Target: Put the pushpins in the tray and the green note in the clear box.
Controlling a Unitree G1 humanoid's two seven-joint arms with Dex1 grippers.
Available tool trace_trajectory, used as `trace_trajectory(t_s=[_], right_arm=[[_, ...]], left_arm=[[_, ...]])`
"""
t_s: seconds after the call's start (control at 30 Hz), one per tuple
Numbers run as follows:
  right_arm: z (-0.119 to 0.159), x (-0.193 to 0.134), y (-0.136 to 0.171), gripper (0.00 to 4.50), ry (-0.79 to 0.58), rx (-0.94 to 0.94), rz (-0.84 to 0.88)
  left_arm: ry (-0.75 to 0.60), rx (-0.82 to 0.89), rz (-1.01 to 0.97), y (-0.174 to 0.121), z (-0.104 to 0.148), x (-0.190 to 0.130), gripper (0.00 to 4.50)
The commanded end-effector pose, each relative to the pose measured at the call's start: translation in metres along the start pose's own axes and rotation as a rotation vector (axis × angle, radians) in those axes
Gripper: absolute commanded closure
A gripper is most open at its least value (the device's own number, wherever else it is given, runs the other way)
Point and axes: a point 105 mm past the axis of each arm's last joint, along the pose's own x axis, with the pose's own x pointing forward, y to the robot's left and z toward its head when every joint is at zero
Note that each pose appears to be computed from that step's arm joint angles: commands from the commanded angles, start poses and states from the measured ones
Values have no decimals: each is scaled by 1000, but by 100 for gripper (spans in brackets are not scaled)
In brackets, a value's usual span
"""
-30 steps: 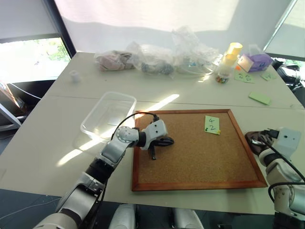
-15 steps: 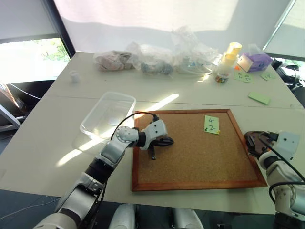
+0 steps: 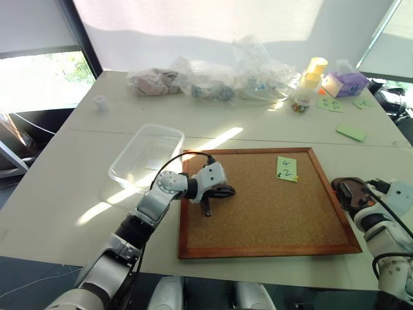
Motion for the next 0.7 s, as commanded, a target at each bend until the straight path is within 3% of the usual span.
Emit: trace_trajectory(t_s=[0.03,0.23,0.5,0.7], right_arm=[[17,-6,3,2,-59,22,19],[29,-10,-3,2,-112,-65,-12],[24,-18,27,2,-104,-272,146],[9,-9,12,2,-31,-412,45]], left_arm=[[92,-48,-16,-9,-26,2,450],[93,-52,-15,-10,-27,2,450],[94,-44,-21,-10,-27,2,450],[95,-38,-25,-10,-26,2,450]])
